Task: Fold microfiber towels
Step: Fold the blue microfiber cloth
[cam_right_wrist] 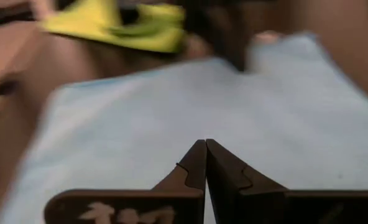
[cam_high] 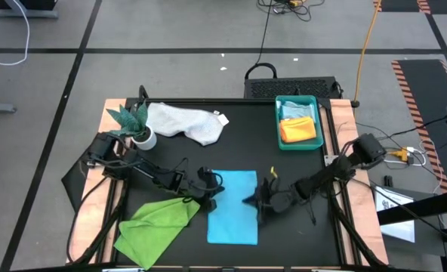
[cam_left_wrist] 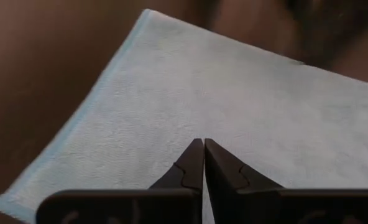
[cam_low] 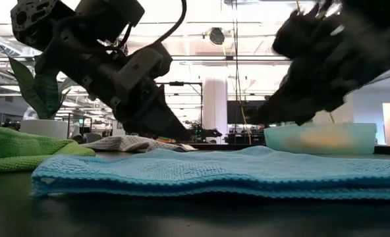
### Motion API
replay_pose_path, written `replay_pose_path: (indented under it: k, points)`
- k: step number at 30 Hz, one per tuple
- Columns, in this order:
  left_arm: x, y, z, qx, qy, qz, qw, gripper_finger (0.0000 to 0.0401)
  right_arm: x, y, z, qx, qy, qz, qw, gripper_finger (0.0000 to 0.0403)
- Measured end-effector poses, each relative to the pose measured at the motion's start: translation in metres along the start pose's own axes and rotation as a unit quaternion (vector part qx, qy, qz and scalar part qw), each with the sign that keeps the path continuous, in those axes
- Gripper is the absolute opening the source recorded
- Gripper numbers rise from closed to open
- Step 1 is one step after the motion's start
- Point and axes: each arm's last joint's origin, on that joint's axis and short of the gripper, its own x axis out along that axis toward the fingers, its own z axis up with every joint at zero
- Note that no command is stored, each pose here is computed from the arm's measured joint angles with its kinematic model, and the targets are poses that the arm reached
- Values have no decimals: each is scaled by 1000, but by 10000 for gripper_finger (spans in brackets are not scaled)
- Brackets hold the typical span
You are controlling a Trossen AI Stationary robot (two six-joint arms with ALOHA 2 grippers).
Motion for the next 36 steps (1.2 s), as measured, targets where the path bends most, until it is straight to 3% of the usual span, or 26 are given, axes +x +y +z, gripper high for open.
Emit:
replay_pose_path:
  k: [5,9,13,19,24,27,31,36]
  points:
    - [-1,-4,0,43,-9,-2,999,4,3,32,-13,-50,-20,59,997,0]
    - [-6,-19,-3,117,-25,-27,992,9,5,48,-24,-82,-10,77,994,0]
    - [-16,-43,-7,215,-65,-63,972,5,4,52,-29,-99,-5,83,992,0]
    - [-31,-69,-21,315,-91,-58,943,11,3,52,-28,-145,-11,83,986,8]
    - [-47,-95,-38,358,-91,-146,918,17,3,52,-28,-144,-11,82,986,38]
    - [-54,-105,-47,379,-81,-200,900,39,3,52,-28,-120,-10,82,989,57]
    - [-65,-117,-57,414,-79,-250,871,103,3,53,-27,-95,-13,85,992,77]
    - [-63,-118,-72,440,-55,-248,861,177,3,54,-25,-86,-24,91,992,91]
